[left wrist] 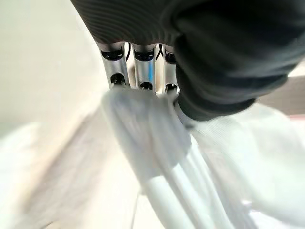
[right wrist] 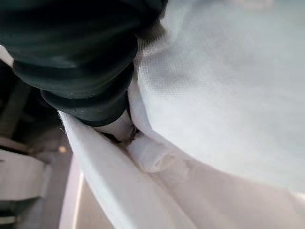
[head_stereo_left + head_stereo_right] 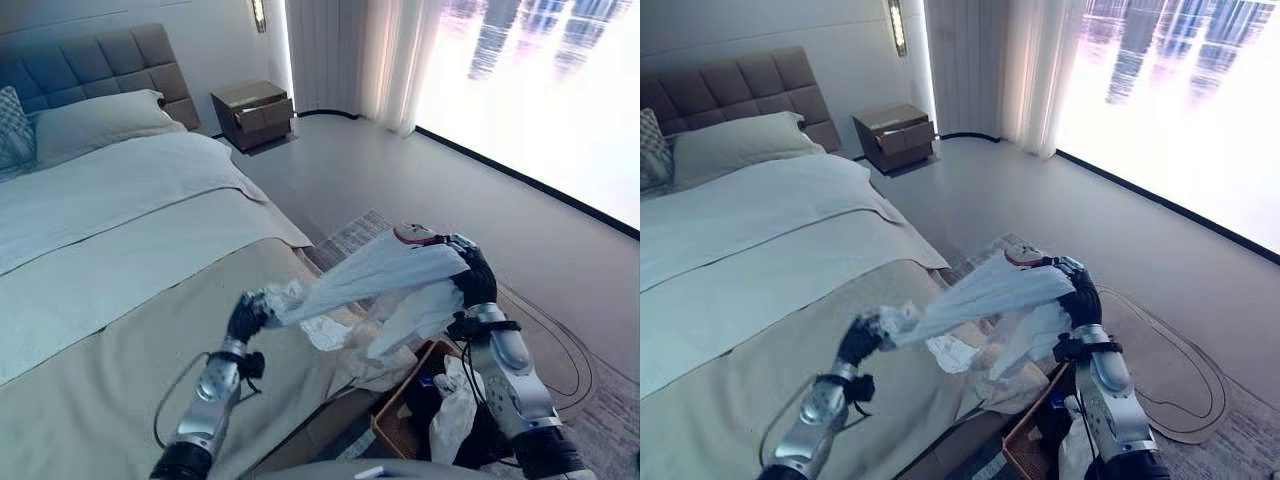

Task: Pick up clothes into the bucket

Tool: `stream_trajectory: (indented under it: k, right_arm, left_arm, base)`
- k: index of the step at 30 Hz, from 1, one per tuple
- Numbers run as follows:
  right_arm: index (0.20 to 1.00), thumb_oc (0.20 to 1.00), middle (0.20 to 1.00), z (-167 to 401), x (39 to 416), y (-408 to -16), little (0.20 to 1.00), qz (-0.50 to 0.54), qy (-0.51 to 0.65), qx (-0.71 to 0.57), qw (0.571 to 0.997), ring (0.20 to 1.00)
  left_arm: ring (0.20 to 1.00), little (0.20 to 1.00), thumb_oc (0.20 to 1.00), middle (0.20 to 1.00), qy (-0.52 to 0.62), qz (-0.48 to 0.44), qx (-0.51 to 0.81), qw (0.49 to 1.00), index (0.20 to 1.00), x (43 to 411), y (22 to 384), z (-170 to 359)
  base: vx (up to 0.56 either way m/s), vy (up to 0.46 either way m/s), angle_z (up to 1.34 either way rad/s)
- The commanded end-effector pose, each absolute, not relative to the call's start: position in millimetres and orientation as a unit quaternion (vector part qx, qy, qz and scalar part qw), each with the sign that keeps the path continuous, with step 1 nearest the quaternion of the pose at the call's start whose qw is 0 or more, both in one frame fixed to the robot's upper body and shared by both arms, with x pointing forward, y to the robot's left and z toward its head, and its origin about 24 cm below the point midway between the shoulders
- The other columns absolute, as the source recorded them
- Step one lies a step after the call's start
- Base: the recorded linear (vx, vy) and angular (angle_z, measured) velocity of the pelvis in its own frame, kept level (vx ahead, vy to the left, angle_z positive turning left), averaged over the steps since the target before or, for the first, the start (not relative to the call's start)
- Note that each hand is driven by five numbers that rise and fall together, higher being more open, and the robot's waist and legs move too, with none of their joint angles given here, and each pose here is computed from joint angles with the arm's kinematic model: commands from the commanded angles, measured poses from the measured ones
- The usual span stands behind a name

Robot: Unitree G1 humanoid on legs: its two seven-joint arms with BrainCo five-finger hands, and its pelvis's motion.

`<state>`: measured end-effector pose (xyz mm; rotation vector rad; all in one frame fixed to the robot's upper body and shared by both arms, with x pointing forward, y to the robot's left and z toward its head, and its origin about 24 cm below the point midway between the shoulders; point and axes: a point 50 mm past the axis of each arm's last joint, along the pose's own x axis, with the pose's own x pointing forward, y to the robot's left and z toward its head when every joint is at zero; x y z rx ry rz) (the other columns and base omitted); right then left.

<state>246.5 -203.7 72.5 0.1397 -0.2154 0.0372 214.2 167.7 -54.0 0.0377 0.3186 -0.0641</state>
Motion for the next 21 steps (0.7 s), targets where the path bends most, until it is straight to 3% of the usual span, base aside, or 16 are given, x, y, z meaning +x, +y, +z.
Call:
stream_trajectory:
  k: [1, 14, 21]
  right_arm:
    - [0.2, 0.2, 0.2, 152, 242, -235, 0.2, -0.06, -0.307, 0.056, 0.948, 0.2]
    - [0.2, 0.2, 0.2, 204, 206, -319, 0.2, -0.215, -0.397, -0.044, 0.891, 0.2]
    - [0.2, 0.2, 0.2, 208, 193, -331, 0.2, -0.227, -0.405, -0.044, 0.885, 0.2]
  left_arm:
    - [1.0, 1.0, 1.0, 1.0, 0.173, -0.007, 0.01, 0.985, 1.0, 209, 202, -52]
    - [1.0, 1.0, 1.0, 1.0, 0.122, -0.004, -0.002, 0.993, 1.0, 197, 225, -32]
    - [1.0, 1.0, 1.0, 1.0, 0.086, 0.024, -0.04, 0.995, 1.0, 201, 228, -21]
  base:
    - [0.0, 0.0, 0.0]
    - [0.0, -0.001, -0.01]
    - [0.0, -0.005, -0.08]
